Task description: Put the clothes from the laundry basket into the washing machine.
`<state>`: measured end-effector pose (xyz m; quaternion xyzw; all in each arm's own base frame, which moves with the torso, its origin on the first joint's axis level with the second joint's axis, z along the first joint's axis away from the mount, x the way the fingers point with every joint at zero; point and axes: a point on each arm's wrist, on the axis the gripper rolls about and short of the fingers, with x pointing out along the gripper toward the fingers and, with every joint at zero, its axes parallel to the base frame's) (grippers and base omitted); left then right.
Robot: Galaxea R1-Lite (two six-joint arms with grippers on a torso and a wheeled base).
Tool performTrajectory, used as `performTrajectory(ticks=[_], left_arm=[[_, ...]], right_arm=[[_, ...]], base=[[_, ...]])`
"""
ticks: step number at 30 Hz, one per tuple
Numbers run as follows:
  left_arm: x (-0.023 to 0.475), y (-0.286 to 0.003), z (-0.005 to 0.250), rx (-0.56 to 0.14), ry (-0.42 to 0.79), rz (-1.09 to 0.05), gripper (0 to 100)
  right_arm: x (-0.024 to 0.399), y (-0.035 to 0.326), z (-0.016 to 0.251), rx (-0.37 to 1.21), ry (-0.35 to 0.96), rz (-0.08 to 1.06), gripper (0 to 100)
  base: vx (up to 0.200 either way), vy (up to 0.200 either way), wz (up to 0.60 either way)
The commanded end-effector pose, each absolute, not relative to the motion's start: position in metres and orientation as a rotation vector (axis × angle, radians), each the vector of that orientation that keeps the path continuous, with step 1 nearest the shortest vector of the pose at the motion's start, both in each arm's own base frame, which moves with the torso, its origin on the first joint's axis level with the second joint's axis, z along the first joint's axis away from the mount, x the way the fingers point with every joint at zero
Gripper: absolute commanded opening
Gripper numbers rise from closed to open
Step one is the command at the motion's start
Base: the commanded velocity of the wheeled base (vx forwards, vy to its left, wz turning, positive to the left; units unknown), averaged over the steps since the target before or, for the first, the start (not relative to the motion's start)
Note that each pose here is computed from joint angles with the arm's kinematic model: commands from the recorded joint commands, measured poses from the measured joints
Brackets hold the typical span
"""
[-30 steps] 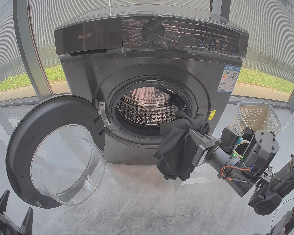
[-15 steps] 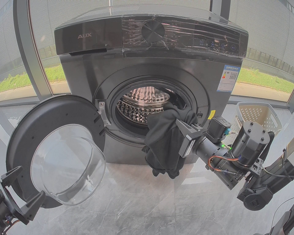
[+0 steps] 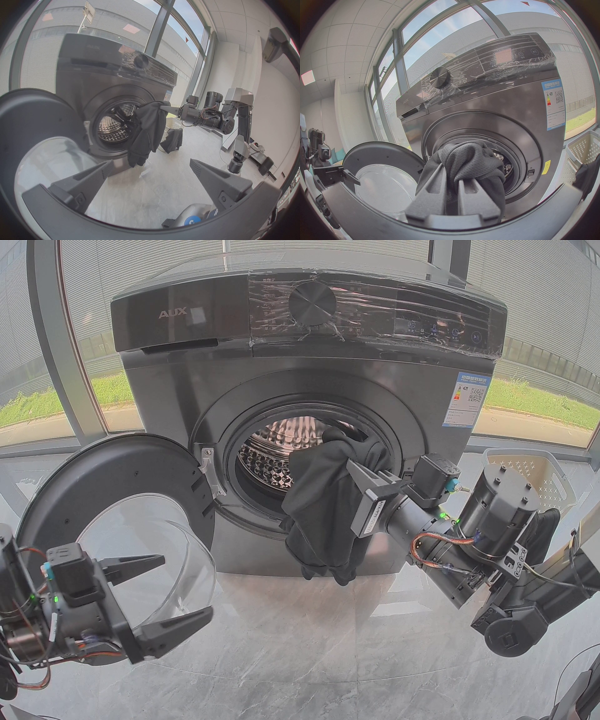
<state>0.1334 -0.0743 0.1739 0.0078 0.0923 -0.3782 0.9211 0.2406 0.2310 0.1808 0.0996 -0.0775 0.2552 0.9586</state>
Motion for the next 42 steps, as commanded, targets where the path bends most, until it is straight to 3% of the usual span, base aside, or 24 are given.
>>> performTrajectory(ticks=[1, 18, 26, 35, 42], left_arm=[[0.185, -0.124, 0.148, 0.030, 0.274, -0.850, 100], [0.228, -0.171, 0.110, 0.047, 0.368, -0.908, 100], [0.254, -0.202, 0.095, -0.042, 0.367, -0.930, 100], [0.274, -0.219, 0.076, -0.049, 0.361, -0.929, 100], [0.292, -0.232, 0.066, -0.104, 0.282, -0.920, 100]], right_arm=[[0.243, 0.232, 0.181, 0.203, -0.157, 0.515, 0], [0.249, 0.237, 0.170, 0.193, -0.135, 0.505, 0], [0.249, 0.237, 0.169, 0.191, -0.133, 0.507, 0], [0.247, 0.238, 0.170, 0.196, -0.136, 0.511, 0], [0.247, 0.239, 0.169, 0.201, -0.133, 0.513, 0]], base=[[0.000, 0.000, 0.00], [0.000, 0.000, 0.00], [0.000, 0.000, 0.00], [0.000, 0.000, 0.00], [0.000, 0.000, 0.00]])
